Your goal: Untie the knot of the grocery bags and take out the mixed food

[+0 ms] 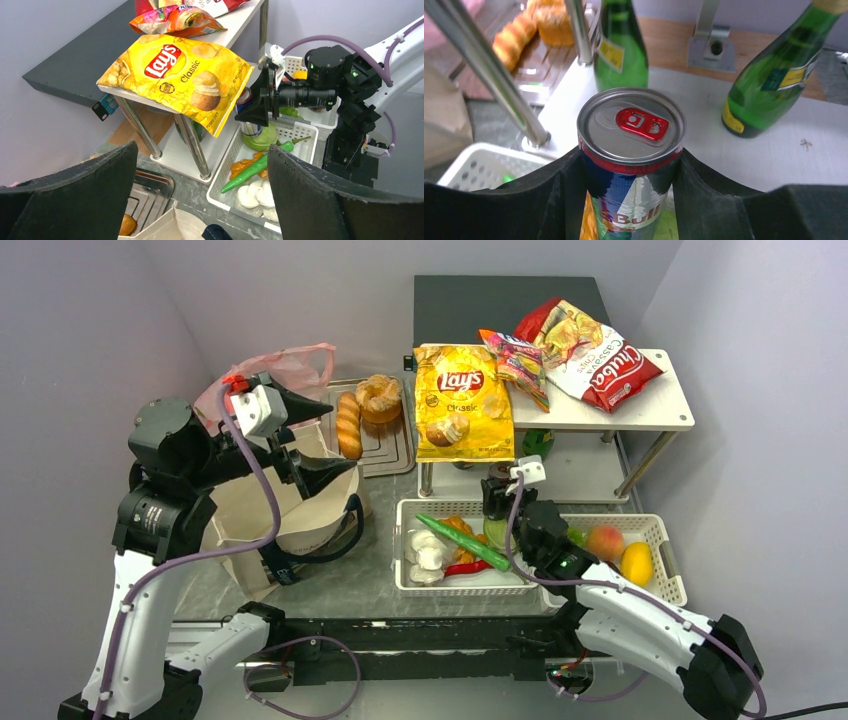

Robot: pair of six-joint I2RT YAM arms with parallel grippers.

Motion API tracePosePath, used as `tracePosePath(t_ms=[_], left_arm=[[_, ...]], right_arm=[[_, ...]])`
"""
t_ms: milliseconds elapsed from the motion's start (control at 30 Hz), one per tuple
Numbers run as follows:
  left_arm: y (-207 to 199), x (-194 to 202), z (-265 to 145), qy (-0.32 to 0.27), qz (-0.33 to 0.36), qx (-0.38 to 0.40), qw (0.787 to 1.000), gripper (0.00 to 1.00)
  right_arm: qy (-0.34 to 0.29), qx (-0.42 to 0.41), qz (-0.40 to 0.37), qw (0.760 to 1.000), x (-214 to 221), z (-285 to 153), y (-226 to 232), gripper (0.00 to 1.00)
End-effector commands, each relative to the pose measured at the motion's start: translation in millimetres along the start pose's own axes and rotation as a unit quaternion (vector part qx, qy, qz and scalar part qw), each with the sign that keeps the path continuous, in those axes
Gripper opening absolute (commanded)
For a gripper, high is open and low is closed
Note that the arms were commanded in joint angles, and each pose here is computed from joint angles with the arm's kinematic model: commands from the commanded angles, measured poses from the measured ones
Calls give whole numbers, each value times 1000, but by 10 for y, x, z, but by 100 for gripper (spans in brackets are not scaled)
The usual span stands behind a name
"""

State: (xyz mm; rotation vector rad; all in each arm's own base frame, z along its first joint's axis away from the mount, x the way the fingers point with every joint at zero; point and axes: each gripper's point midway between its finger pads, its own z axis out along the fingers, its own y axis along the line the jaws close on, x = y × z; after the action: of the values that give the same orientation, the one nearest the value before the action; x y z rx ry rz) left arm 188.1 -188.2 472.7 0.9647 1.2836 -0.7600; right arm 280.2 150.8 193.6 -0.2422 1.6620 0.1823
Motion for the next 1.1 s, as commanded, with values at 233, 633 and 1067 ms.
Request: tracePosePath(t_ms=[233,633,1067], left_arm=[[-8,65,-50,8,18,-6,1000,99],[-10,101,-68,15,24,-8,1000,99],[-11,134,-126,24,34,-20,999,99]], right_arm=[[-187,92,117,971,-1009,81,-338,0],[-221,124,101,962,-818,375,-475,0],[-210,115,88,967,-475,654,-451,0]])
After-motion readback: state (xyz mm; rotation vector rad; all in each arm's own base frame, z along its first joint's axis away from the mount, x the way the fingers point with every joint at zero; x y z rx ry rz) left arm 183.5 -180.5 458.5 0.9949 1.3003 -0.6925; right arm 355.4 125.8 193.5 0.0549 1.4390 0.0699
